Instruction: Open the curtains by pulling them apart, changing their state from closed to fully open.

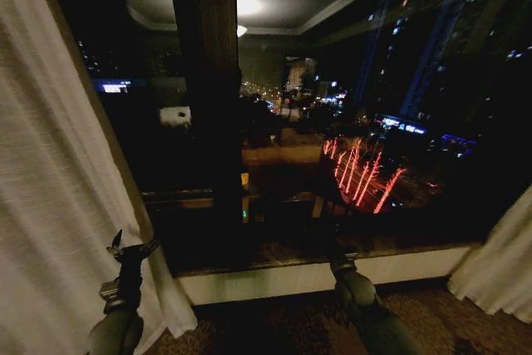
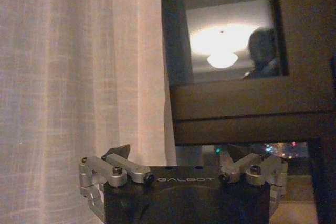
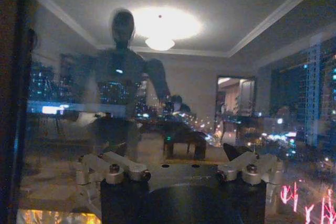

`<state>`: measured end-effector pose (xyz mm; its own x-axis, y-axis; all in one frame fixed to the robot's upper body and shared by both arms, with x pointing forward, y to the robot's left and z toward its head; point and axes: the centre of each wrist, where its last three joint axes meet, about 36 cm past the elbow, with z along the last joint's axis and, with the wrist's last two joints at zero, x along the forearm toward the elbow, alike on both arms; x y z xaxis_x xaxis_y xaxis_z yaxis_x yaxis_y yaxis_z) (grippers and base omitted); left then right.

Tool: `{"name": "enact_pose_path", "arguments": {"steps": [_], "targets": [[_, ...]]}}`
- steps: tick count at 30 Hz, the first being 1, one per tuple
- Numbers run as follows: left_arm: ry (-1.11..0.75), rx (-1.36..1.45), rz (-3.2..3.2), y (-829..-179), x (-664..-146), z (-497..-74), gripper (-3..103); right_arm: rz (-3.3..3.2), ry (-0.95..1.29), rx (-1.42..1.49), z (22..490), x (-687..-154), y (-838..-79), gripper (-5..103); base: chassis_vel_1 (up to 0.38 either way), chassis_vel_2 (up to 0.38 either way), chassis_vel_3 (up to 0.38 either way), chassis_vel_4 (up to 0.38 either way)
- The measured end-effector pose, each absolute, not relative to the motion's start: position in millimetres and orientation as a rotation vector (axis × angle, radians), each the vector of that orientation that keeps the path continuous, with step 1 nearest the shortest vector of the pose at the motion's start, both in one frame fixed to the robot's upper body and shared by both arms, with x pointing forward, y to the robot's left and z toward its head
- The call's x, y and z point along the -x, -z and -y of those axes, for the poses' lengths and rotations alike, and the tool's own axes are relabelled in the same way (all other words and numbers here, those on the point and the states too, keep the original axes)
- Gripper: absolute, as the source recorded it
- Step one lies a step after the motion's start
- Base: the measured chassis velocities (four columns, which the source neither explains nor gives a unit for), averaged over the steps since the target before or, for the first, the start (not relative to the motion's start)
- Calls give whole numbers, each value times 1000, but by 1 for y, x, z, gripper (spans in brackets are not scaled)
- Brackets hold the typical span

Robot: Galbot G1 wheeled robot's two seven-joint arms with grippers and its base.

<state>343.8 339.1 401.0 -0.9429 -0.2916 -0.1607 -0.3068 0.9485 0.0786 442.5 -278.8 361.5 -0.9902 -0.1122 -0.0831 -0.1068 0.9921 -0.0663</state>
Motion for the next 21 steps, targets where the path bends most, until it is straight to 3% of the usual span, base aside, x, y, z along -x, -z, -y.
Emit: {"name": "enact_pose_path", "arguments": {"steps": [13,21], "targets": [[-232,545,-2992,-375,-393,-388,100,-3049,94,168,279,-443,-361,100,-22,4,27,-3],[-231,410,-2997,-370,-451,-415,100,-3049,94,168,279,-443,-362,100,0,0,0,0]]}}
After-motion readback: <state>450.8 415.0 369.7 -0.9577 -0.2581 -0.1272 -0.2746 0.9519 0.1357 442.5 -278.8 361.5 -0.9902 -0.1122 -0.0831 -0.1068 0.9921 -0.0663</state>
